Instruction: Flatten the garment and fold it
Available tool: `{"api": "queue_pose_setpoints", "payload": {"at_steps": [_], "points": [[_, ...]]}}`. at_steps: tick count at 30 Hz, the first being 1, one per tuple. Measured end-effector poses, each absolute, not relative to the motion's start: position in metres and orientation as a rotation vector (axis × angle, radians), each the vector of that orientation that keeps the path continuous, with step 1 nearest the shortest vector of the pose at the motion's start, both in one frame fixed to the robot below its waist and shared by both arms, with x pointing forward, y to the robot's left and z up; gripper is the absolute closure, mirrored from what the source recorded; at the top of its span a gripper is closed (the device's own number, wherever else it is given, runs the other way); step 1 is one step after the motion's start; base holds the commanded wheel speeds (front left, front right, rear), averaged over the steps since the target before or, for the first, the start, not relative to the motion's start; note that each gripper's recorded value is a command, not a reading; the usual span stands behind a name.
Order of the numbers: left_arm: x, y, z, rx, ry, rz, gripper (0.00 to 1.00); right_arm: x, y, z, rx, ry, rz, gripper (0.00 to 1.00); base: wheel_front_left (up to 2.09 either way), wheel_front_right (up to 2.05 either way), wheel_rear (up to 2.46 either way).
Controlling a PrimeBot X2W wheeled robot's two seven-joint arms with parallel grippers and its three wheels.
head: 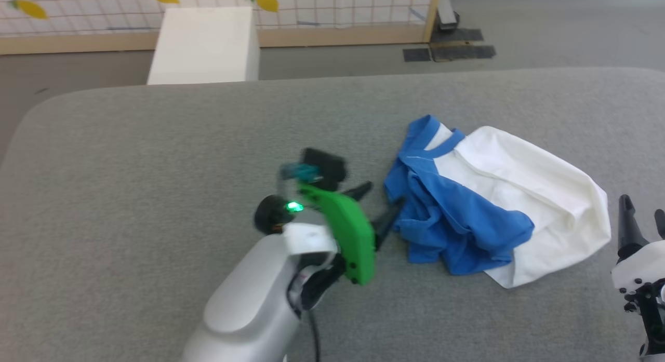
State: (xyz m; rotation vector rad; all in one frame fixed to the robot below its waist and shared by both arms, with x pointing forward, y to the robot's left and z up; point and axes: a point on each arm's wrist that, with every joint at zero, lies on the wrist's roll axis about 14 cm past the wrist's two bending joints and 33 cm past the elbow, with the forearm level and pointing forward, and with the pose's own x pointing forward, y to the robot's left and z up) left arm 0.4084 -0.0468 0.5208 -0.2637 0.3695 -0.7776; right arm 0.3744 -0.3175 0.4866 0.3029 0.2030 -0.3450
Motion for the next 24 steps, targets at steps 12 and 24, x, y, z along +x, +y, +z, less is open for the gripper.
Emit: {"api": "queue_pose_setpoints", "payload": {"at_steps": [12, 24], "points": [[0.383, -0.101, 0.439, 0.035, 0.767, -0.979, 0.42, 0.343, -0.351, 0.459, 0.323, 0.246, -0.475, 0.0, 0.0, 0.0, 0.0], [0.422, -0.099, 0.488, -0.264, 0.561, -0.939, 1.0, 0.356, -0.343, 0.442, 0.311, 0.286, -0.46, 0.0, 0.0, 0.0, 0.0]]}}
